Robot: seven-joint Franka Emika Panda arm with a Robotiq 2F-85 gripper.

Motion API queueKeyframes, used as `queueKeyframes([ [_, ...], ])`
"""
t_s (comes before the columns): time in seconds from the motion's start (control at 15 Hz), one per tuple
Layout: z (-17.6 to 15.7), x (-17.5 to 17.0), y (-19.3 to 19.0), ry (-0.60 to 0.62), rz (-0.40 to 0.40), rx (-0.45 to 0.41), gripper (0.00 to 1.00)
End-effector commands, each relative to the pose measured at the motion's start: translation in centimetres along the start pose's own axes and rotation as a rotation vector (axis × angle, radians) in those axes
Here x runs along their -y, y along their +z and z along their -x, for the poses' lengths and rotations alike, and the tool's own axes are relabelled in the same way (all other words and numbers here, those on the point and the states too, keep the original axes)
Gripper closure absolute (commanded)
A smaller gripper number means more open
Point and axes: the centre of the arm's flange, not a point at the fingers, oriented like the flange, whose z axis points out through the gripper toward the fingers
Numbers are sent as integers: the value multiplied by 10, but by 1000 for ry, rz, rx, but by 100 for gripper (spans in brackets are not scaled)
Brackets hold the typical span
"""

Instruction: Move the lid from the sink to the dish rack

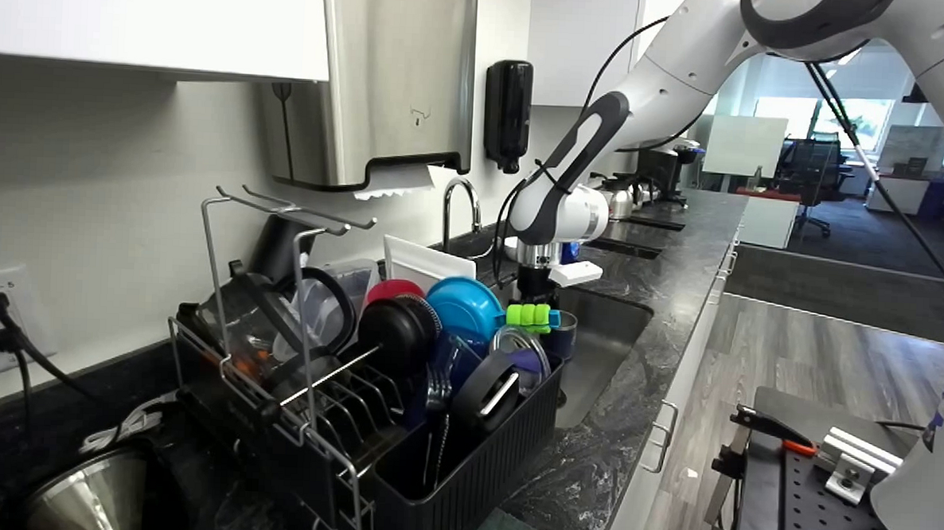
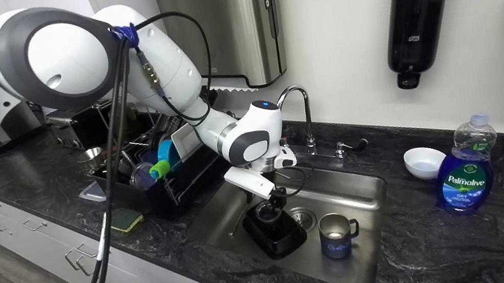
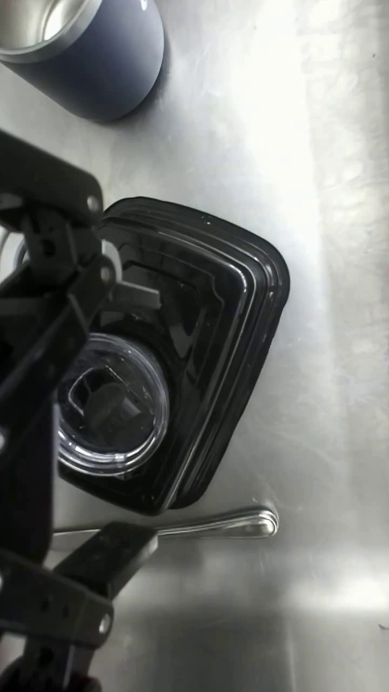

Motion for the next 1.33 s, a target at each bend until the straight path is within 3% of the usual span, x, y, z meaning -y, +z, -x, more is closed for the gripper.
queueKeyframes([
  [0.0, -1, 0, -1, -1, 0, -1, 0],
  [0.27, -3, -4, 3, -14, 9, 5, 0],
  [0.73, -16, -37, 33, -44, 16, -74, 0],
  [1.27, -38, -49, 66, -100, -59, -102, 0],
])
